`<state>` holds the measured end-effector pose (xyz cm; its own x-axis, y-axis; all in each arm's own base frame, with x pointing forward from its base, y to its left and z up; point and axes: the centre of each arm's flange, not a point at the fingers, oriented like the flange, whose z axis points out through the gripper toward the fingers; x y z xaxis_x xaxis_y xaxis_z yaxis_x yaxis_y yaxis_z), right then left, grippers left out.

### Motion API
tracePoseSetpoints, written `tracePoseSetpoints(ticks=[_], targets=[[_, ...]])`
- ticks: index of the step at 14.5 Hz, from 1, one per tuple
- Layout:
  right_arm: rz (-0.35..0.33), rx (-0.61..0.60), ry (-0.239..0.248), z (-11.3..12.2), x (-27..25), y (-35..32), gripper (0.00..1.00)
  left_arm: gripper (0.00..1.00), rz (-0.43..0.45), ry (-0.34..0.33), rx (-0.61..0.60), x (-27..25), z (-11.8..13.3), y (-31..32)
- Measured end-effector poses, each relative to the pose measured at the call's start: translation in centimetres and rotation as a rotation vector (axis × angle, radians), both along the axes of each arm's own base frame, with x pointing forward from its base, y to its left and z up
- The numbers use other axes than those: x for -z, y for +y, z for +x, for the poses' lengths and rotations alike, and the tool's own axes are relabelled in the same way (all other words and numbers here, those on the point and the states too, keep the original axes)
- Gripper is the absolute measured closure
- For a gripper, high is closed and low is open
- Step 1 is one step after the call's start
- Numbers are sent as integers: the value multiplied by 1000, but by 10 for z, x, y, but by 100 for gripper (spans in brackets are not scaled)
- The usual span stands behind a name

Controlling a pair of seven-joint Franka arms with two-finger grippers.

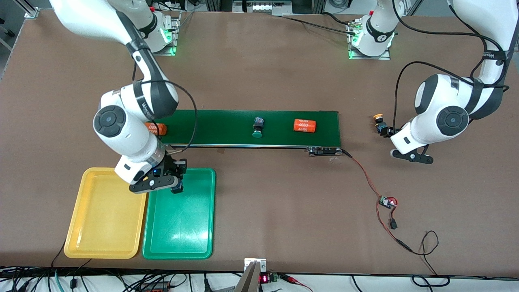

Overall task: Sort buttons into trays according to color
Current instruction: 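Drop the green button into the green tray while the left gripper grasps an orange button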

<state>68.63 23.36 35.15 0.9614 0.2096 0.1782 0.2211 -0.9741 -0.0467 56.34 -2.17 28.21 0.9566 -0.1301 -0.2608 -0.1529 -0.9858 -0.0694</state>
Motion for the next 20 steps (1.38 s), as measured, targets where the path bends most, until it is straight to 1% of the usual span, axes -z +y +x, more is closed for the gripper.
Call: tracePoseSetpoints(ticks=[2,3,4,6,7,8,10,12,14,16,18,20], targets=[[0,-43,-24,9,21,-8,67,0,22,20,-94,18,-12,2],[-3,-62,-28,12,30,-12,67,0,30,26,-122,25,-17,0],[-5,-77,-31,15,39,-16,67,0,29,33,-146,30,-21,-2],[-1,-104,-72,22,54,-22,67,0,-3,58,-194,38,-28,-5],[2,-122,-93,25,62,-22,67,0,-13,72,-208,42,-32,-5],[-1,-152,-102,26,73,-21,67,0,-19,77,-214,48,-37,-4],[-15,-242,-105,25,101,-19,67,0,-26,74,-216,61,-46,-4],[-22,-309,-136,26,128,-18,67,0,-30,90,-218,74,-55,-3],[-18,-339,-166,25,155,-14,67,0,-32,106,-226,83,-60,1],[-12,-350,-185,23,163,-8,67,0,-35,117,-237,88,-62,7],[-9,-354,-187,23,162,-5,54,0,-38,138,-246,96,-67,13],[-9,-354,-187,23,162,-5,30,0,-41,152,-254,102,-71,17]])
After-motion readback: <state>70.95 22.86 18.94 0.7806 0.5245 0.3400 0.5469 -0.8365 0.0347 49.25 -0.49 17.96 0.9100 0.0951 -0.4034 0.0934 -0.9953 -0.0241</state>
